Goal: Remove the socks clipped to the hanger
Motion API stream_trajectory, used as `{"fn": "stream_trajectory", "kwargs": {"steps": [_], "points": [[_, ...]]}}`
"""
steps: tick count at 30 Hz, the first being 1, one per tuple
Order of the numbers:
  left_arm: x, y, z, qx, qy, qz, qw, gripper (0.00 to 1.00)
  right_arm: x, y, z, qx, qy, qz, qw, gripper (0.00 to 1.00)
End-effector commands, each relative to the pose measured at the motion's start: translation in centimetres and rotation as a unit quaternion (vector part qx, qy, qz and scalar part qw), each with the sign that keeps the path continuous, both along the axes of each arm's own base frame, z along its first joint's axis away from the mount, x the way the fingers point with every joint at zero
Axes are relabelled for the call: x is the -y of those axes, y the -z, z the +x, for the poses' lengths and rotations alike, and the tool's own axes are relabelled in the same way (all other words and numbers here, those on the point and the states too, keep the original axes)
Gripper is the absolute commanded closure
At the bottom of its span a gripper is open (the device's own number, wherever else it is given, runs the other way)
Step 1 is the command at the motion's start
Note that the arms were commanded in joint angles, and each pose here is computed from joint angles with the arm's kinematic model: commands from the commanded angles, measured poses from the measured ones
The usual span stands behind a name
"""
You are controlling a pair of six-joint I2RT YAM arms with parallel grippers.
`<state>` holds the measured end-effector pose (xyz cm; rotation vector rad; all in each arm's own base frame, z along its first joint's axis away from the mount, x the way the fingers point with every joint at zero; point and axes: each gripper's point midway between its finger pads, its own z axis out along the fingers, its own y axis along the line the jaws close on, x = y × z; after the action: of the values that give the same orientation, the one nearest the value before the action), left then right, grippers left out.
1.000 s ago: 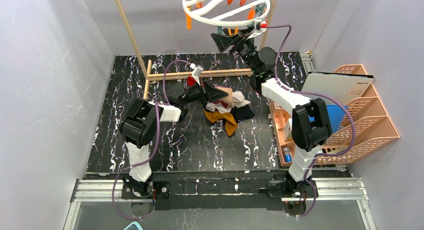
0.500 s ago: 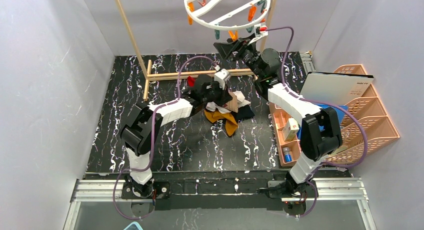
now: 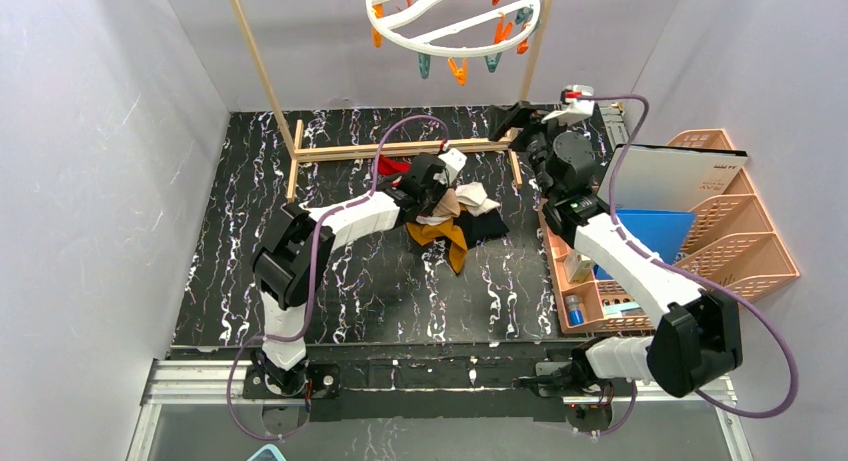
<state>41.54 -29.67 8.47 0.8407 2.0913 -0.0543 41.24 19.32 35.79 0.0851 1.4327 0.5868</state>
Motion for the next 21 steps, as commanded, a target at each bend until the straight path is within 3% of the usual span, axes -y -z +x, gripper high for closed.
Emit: {"fn": "stream_trajectory", "kwargs": {"steps": [1,6,9,10,21], "points": [[-1.9,-0.7,0.4,0.008,-0.036,0.049,0.998,0.73,7.0,0.4,-0.2,-0.018,0.170,-0.023,0.985,0.02],[-2.9,-0.9,0.3,0.014,-0.039,0.102,0.994,0.47,9.4,2.9,-0.9,-0.067,0.228,-0.030,0.971,0.02],[-3.8,-1.6,0.0,0.013,-0.031,0.133,0.991,0.07,9.8,5.1,-0.9,-0.101,0.238,-0.053,0.964,0.02],[-4.2,-2.0,-0.1,0.014,-0.033,0.143,0.989,0.02,9.9,5.7,-1.0,-0.112,0.240,-0.059,0.963,0.02],[-6.3,-7.0,-1.0,-0.013,-0.071,0.169,0.983,0.02,9.4,7.5,-1.1,-0.130,0.227,-0.056,0.964,0.02]]}}
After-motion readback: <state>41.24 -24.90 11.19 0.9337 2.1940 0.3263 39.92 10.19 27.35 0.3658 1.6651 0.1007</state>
